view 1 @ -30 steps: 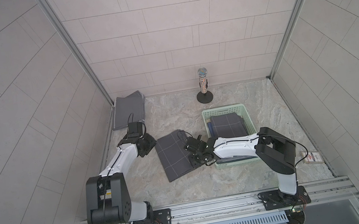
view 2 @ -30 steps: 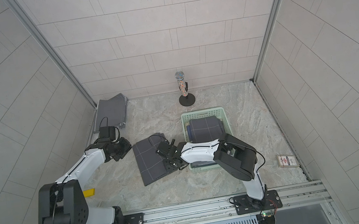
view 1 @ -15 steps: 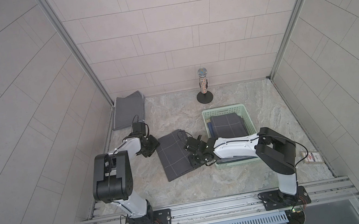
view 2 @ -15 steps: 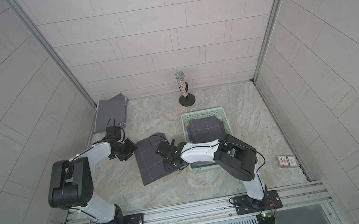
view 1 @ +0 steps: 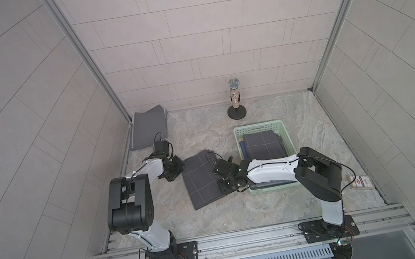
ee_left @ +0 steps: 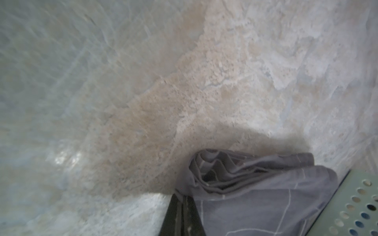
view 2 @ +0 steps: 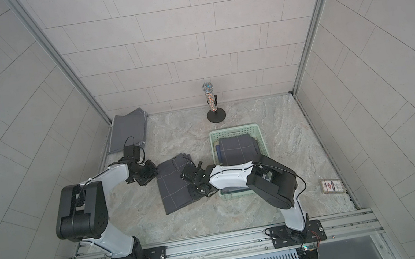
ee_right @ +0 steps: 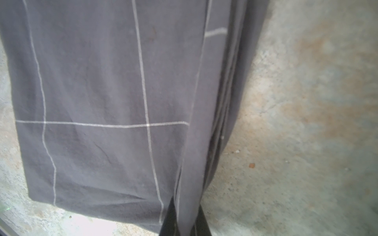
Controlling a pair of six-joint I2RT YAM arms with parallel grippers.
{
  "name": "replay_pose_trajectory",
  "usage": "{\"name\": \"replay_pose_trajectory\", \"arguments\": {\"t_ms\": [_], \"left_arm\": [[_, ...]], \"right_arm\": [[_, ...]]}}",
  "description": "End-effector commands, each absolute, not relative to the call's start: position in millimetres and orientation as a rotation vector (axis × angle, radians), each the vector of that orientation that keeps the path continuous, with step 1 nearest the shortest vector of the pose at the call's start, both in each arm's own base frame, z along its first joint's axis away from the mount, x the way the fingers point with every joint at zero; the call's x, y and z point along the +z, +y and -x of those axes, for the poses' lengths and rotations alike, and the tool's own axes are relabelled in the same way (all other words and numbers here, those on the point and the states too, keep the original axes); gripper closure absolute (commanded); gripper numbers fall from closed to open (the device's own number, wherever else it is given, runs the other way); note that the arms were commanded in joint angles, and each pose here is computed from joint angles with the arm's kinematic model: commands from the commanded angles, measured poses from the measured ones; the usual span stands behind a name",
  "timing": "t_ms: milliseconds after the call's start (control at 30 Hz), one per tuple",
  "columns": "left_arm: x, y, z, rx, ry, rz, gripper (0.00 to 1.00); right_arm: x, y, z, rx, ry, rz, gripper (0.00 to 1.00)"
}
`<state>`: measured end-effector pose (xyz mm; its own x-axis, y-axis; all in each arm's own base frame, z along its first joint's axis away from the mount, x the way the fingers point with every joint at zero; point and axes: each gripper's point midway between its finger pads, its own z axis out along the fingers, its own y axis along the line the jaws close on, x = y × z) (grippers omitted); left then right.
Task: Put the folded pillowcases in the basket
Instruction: Pick up the pillowcase at the center of the board, then place the pillowcase in the basket.
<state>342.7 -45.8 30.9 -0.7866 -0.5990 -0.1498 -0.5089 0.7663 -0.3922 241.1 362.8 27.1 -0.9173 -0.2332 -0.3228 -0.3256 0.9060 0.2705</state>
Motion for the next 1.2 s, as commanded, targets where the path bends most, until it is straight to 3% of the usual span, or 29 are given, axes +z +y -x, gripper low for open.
{"name": "replay_pose_trajectory", "arguments": {"t_ms": [0, 300, 433, 567, 867, 1167], "left_arm": [[64, -53, -329, -0.496, 2.672, 0.816, 1.00], [188, -96, -324, -0.611, 2.467, 0.573, 1.00], [228, -140, -334, -0.693, 2.385, 0.466, 1.00], [253, -201, -351, -0.758, 2.373, 0.289, 1.00], [248, -341, -382, -0.808, 2.437, -0.011, 1.00], [176, -385, -405, -0.681, 2.583, -0.113, 1.00]], "right_arm": [[45, 348, -231, 0.356, 2.752, 0.473, 1.00], [160, 314, -235, 0.371, 2.512, 0.410, 1.00], [196, 268, -238, 0.344, 2.444, 0.300, 1.00], [200, 207, -242, 0.339, 2.448, 0.146, 1.00], [163, 100, -238, 0.279, 2.538, -0.157, 1.00], [123, 70, -234, 0.224, 2.621, -0.246, 1.00]]}}
